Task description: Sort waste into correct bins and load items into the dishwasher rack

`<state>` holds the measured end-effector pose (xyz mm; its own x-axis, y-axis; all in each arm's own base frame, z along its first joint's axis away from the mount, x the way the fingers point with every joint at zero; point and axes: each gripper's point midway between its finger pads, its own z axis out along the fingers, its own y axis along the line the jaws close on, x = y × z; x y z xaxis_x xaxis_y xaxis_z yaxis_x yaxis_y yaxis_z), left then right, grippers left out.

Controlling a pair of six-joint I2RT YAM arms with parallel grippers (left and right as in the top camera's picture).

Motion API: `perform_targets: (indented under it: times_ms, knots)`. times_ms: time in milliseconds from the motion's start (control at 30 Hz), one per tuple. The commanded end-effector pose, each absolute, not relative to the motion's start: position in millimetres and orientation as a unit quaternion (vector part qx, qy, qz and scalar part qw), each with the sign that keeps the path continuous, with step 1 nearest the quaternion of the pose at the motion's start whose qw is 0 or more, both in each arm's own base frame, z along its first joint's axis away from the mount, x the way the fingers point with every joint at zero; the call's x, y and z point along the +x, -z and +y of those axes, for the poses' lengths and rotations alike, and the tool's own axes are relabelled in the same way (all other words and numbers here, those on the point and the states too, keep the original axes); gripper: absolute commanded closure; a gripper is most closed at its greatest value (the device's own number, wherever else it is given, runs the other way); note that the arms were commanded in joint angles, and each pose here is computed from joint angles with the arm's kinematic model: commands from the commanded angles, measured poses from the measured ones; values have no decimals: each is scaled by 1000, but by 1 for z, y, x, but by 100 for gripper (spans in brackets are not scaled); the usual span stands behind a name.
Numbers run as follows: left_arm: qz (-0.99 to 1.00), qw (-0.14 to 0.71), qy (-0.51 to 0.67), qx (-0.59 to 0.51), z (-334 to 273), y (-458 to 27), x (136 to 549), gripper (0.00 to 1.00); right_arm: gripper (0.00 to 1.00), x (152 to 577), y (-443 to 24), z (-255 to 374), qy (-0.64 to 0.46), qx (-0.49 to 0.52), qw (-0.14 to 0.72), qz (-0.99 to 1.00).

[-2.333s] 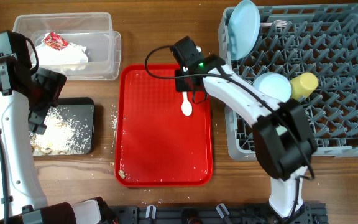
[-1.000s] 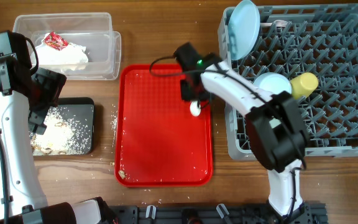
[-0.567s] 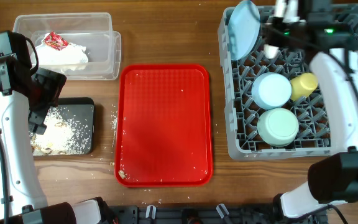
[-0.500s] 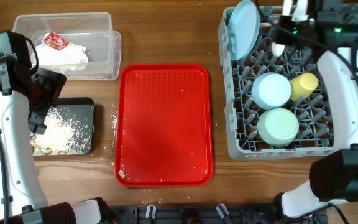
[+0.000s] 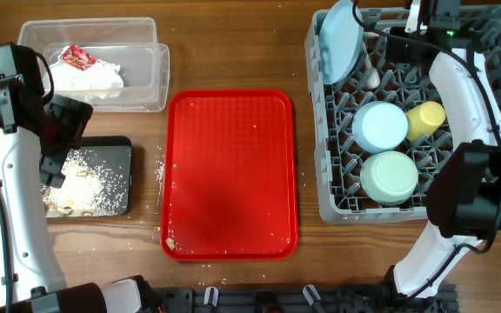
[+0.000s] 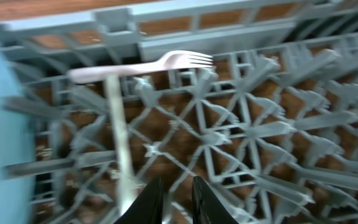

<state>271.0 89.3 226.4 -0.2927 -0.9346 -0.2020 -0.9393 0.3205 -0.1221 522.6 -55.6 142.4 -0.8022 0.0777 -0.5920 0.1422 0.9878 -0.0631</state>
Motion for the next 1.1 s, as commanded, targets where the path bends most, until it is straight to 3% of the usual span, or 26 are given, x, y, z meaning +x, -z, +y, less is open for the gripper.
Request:
perform_targets:
  times_ms: [0, 267, 433, 667, 833, 900, 933, 967, 1067]
  knots:
    - [800, 127, -8, -586, 92, -232, 271, 0, 82, 522, -141, -71, 97, 66, 304, 946]
    - [800, 127, -8, -586, 92, -232, 271, 0, 86, 494, -169, -60, 21, 223, 299, 928]
    - [800, 127, -8, -586, 92, -231, 271, 0, 89, 432, -203, -42, -33, 302, 243, 921]
    - [800, 127, -8, -586, 92, -232, 271, 0, 89, 361, -227, -10, -104, 249, 259, 927]
    - [800, 127, -8, -586, 92, -232, 271, 0, 85, 298, -209, 6, -135, 218, 294, 921]
    - [800, 127, -8, -586, 92, -232, 271, 0, 74, 280, -202, 7, -138, 215, 315, 914]
    - [800, 127, -8, -586, 92, -232, 271, 0, 13, 272, -201, 8, -143, 220, 328, 907]
    - [800, 127, -8, -586, 92, -232, 271, 0, 0, 268, -200, 8, -156, 247, 334, 896]
    - [800, 127, -8, -586, 92, -231, 271, 0, 0, 264, -198, 8, -201, 362, 318, 853]
